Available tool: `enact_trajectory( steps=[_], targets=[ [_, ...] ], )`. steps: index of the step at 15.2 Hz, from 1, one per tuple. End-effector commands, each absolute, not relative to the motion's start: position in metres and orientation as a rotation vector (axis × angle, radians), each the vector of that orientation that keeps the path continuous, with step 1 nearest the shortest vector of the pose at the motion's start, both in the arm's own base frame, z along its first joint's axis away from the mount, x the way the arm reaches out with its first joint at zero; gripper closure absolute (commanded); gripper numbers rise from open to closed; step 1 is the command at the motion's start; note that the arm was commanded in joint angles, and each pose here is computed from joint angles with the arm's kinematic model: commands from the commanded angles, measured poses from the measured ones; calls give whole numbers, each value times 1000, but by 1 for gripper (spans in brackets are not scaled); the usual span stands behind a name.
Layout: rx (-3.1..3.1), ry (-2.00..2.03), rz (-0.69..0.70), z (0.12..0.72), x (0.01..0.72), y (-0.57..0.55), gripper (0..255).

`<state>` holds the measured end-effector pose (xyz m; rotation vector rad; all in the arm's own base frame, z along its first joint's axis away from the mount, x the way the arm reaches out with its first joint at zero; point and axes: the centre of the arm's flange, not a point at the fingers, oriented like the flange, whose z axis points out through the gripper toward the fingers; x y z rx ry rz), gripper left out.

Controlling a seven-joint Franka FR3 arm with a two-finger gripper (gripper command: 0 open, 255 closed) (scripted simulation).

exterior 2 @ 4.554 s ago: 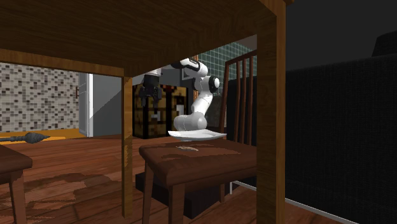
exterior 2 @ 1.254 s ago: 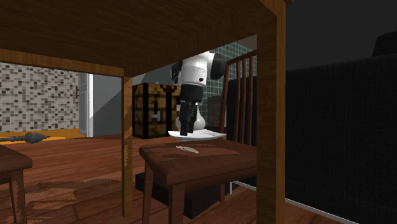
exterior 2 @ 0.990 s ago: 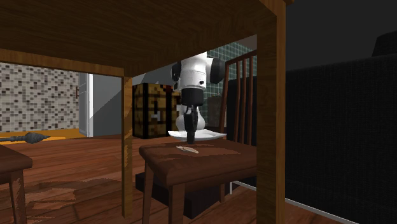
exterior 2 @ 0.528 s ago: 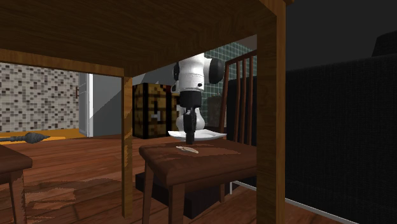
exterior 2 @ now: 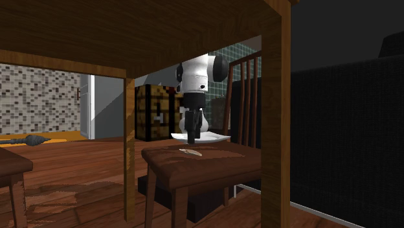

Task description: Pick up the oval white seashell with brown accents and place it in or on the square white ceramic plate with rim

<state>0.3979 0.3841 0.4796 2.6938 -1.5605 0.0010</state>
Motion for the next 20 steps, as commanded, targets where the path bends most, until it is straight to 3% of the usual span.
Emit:
enact_trajectory(
  steps=[1, 10, 11, 17, 19, 20],
  targets=[
    [2714, -1671, -178, 456, 449, 367, 0],
    [2714, -1671, -178, 447, 449, 367, 0],
    [2712, -1670, -182, 445, 451, 372, 255],
    [2710, -1676, -180, 438, 474, 364, 255],
    [2715, -1673, -169, 471, 473, 356, 255],
    [2673, -1510, 55, 477, 399, 382, 255]
  ],
)
